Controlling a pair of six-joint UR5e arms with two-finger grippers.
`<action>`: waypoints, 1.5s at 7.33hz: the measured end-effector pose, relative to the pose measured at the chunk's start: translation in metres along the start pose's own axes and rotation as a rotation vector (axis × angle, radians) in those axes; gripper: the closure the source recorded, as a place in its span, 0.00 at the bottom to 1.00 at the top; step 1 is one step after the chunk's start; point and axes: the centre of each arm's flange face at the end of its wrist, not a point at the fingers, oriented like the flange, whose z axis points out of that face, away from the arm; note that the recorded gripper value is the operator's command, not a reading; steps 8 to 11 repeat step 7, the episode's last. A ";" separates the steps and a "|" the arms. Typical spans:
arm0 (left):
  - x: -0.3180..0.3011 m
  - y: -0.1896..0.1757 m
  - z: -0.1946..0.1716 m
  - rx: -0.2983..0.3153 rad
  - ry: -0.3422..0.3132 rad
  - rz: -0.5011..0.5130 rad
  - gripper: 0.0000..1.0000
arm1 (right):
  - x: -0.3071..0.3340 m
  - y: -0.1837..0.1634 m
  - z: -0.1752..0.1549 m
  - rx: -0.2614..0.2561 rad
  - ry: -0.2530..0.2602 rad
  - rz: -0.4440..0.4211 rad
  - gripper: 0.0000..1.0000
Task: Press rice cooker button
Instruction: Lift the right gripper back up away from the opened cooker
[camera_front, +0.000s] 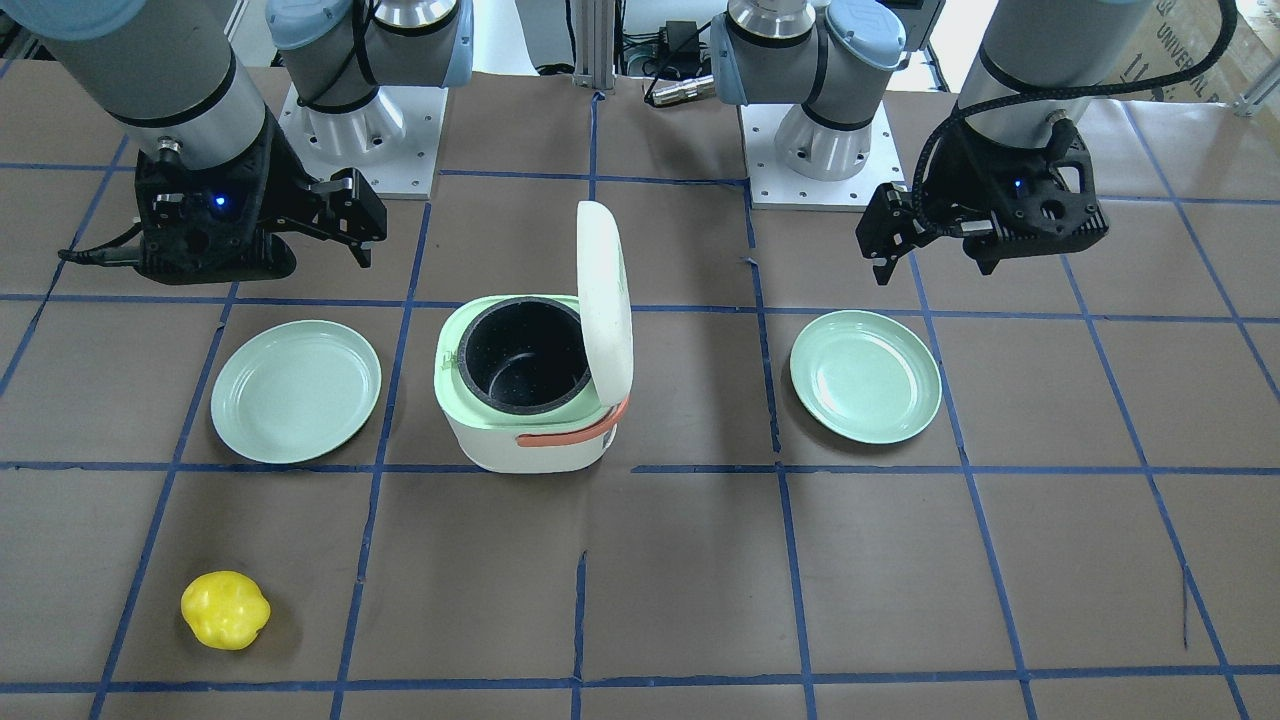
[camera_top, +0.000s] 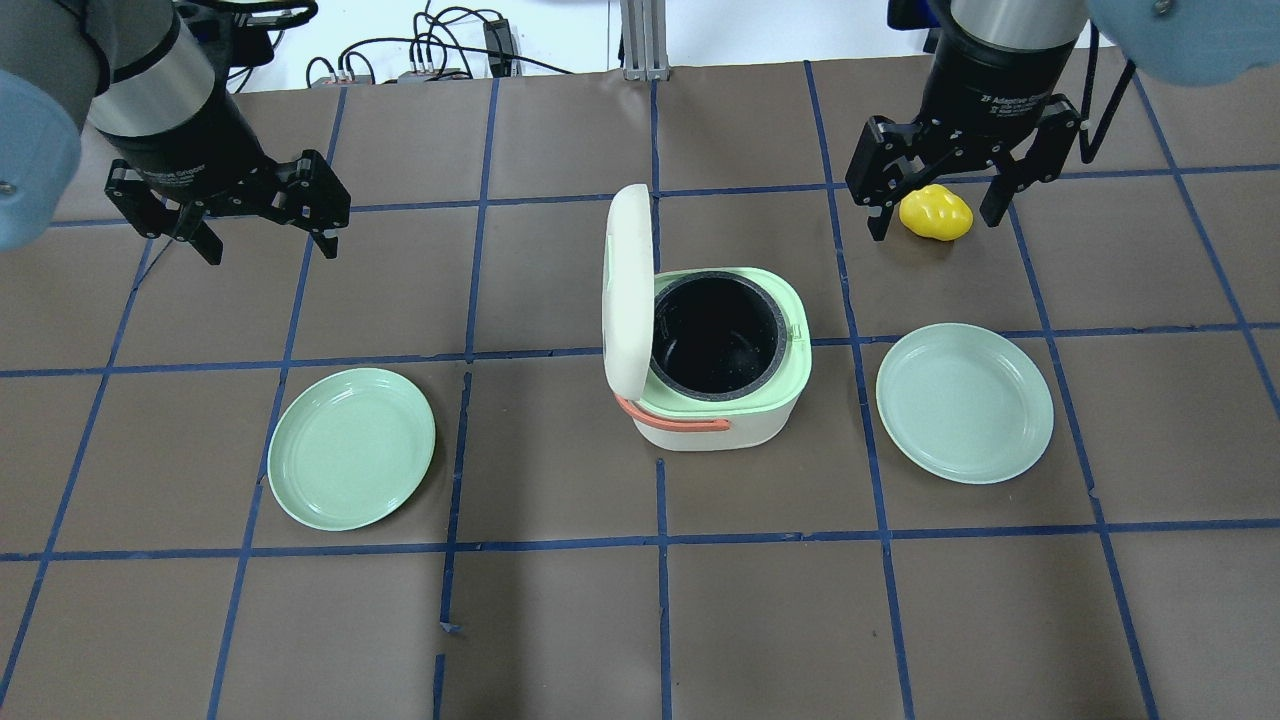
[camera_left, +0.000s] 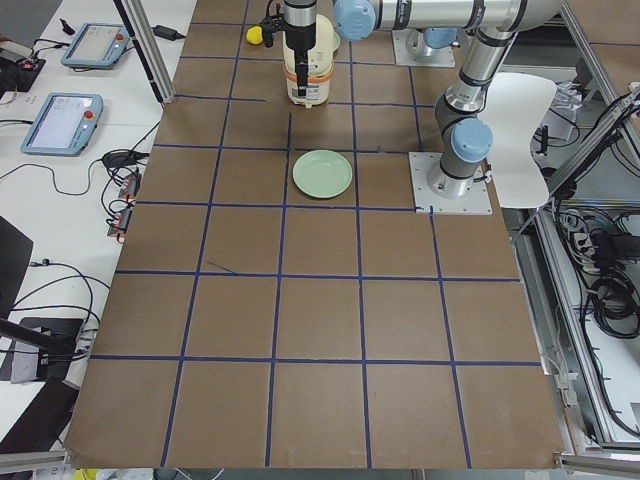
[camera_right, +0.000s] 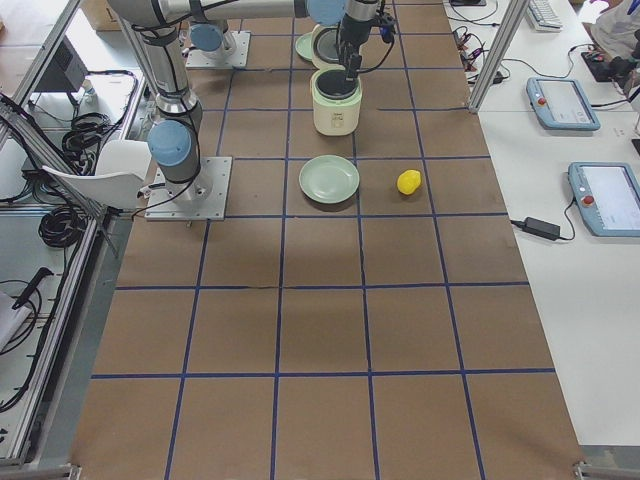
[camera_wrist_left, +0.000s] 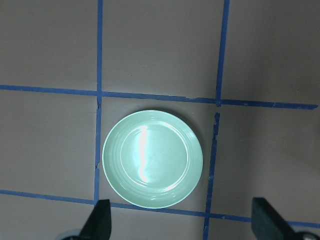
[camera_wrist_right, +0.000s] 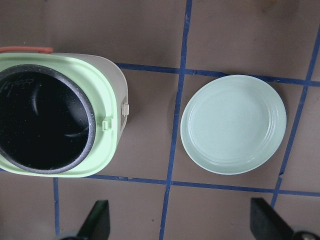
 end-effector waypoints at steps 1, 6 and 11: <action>0.000 0.000 0.000 0.000 0.000 0.000 0.00 | 0.002 -0.002 0.000 0.002 0.000 0.003 0.00; 0.000 0.000 0.000 0.000 0.000 0.000 0.00 | 0.010 -0.007 0.004 -0.001 0.000 0.015 0.00; 0.000 0.000 0.000 0.000 0.000 0.000 0.00 | 0.010 -0.007 0.003 -0.001 -0.001 0.015 0.00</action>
